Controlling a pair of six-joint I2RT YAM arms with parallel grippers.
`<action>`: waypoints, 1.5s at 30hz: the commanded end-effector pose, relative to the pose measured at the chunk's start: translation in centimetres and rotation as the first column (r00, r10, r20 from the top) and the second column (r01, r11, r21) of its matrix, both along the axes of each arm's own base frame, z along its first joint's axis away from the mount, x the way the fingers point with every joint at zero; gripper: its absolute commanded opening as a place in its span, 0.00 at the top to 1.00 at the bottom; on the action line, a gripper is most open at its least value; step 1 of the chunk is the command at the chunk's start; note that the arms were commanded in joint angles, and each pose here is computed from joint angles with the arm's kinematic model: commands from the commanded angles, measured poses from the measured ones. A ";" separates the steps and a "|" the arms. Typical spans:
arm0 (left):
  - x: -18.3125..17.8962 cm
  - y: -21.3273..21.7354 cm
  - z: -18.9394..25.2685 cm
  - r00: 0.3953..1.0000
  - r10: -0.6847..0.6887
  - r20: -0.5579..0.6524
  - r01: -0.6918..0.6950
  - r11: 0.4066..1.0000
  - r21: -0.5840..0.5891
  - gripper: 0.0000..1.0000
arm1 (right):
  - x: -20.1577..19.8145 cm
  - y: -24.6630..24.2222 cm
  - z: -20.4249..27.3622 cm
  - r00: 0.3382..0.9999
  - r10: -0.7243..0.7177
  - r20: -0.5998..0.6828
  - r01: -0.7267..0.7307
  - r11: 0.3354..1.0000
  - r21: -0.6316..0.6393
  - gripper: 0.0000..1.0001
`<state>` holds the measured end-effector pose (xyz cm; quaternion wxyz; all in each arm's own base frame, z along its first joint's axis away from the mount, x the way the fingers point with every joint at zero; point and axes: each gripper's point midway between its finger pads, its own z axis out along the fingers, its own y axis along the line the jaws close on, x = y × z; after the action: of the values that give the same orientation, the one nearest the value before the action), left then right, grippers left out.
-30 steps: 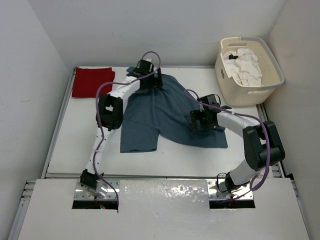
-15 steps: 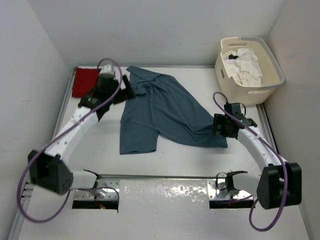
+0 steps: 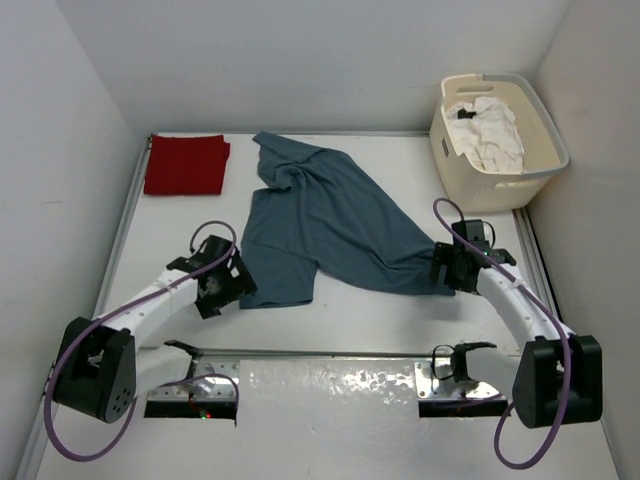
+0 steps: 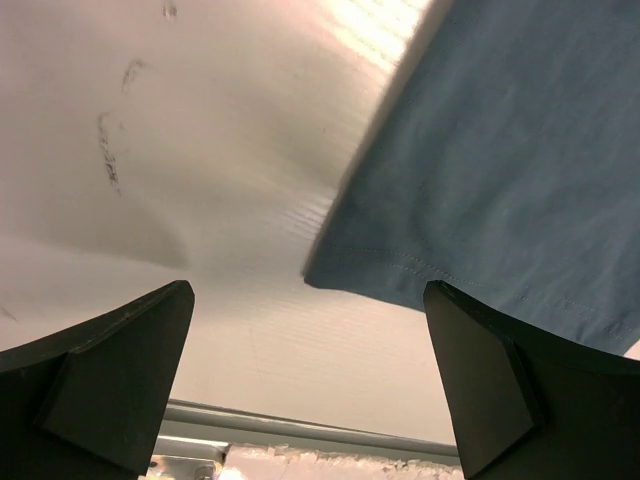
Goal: Fold and stack the t-shirts
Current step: Flatten out the tshirt
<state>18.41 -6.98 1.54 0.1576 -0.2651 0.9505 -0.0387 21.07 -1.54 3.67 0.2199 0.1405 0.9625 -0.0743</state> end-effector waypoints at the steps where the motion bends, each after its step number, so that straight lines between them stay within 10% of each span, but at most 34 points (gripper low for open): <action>1: 0.8 -1.6 -0.6 0.998 0.031 0.058 -0.025 0.994 -0.103 0.00 | 0.5 -0.1 0.2 0.999 -0.030 0.038 0.029 1.000 0.009 0.01; 17: -0.3 -2.8 -3.4 0.999 -0.044 0.003 0.044 0.987 -0.151 1.00 | -0.7 -0.8 -1.3 0.997 -0.071 0.015 0.071 0.997 0.016 0.01; 34: 3.9 -3.1 0.8 0.985 -0.095 0.145 0.112 0.987 -0.115 1.00 | 1.0 -0.6 -3.6 0.988 -0.146 0.052 0.140 0.984 0.112 0.03; 45: 5.0 -2.9 1.7 0.982 -0.080 0.170 0.097 0.991 -0.096 1.00 | -0.3 -0.4 -5.7 0.973 -0.227 0.044 0.217 0.960 0.175 0.30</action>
<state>21.38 -9.71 1.46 0.1851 -0.2314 0.9485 -0.1117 20.83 -2.55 -1.39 0.2215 0.2469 0.9428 -0.0325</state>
